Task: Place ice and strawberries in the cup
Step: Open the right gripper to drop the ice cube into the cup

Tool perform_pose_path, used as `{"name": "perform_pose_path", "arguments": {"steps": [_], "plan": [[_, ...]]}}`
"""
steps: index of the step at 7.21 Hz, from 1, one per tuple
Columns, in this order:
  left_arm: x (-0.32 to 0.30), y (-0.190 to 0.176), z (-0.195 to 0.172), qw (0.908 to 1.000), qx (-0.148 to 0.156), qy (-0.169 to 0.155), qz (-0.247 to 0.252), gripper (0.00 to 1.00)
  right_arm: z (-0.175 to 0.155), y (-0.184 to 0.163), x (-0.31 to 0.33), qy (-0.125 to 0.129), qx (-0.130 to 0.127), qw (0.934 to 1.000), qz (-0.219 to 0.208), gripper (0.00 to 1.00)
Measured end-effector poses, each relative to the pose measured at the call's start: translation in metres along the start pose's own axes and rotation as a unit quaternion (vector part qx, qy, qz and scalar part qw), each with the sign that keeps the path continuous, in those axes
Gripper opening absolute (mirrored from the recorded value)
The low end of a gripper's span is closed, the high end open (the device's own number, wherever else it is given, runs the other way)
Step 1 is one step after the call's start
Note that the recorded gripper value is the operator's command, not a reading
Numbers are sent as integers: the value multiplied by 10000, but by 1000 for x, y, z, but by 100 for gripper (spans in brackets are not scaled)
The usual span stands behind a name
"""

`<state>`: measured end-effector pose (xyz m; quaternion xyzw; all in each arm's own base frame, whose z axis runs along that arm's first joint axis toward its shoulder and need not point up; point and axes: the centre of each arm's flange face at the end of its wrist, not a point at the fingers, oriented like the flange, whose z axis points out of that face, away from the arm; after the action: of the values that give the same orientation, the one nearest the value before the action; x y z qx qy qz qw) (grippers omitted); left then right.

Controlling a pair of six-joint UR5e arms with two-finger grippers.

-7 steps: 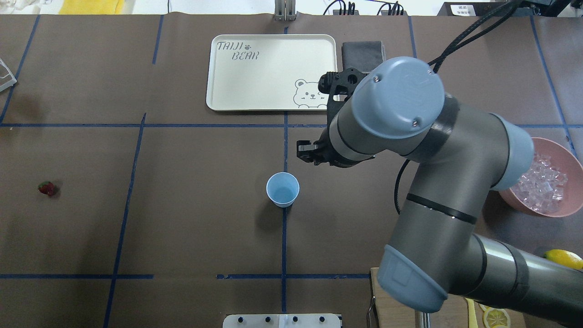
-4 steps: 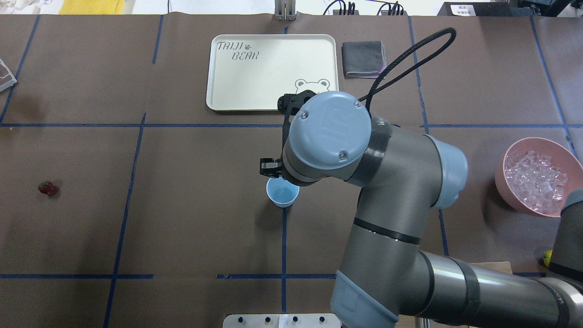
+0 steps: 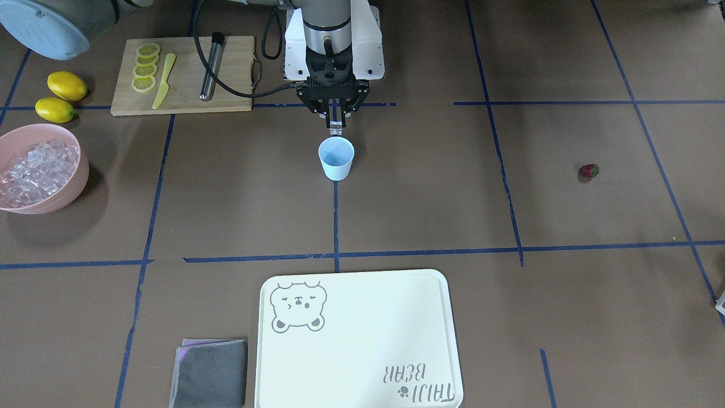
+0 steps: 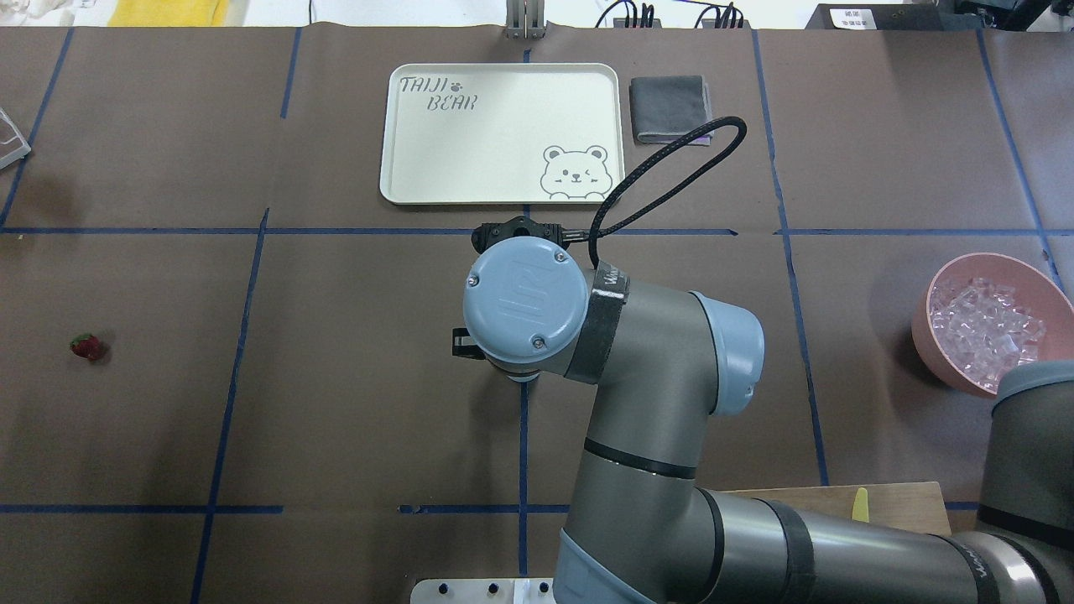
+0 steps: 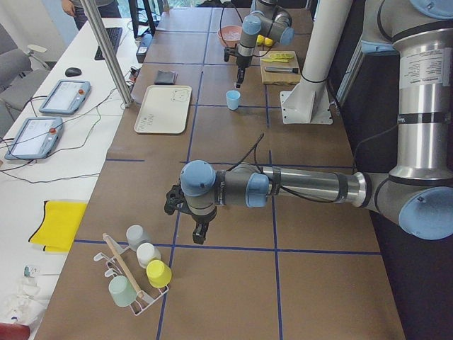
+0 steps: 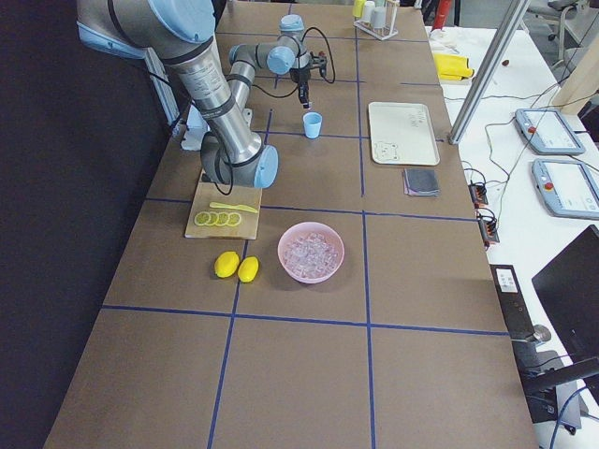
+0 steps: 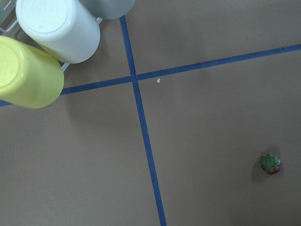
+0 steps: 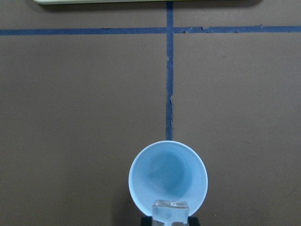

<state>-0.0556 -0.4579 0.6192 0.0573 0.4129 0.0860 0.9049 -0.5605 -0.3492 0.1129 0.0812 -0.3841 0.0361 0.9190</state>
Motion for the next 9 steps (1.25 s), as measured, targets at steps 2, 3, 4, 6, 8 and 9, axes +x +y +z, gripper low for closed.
{"name": "perform_pose_path", "arguments": {"steps": [2, 3, 4, 6, 8, 9], "plan": [[0, 0, 0, 10000, -1, 0, 2, 100, 21, 1, -1, 168, -25, 9999, -27, 4], [0, 0, 0, 10000, -1, 0, 5, 100, 30, 0, -2, 171, -17, 9998, -46, 18], [0, 0, 0, 10000, -1, 0, 8, 100, 36, -1, -3, 170, -9, 9998, -63, 44], [1, 0, 0, 10000, 5, -1, 17, 100, 39, -2, -3, 166, 4, 9998, -144, 99], [1, -1, -1, 10000, 9, -1, 22, 100, 36, -2, -4, 130, 14, 9997, -201, 99], [1, -1, -1, 10000, 9, -1, 22, 100, 32, -4, -3, 99, 28, 9998, -198, 99]]}}
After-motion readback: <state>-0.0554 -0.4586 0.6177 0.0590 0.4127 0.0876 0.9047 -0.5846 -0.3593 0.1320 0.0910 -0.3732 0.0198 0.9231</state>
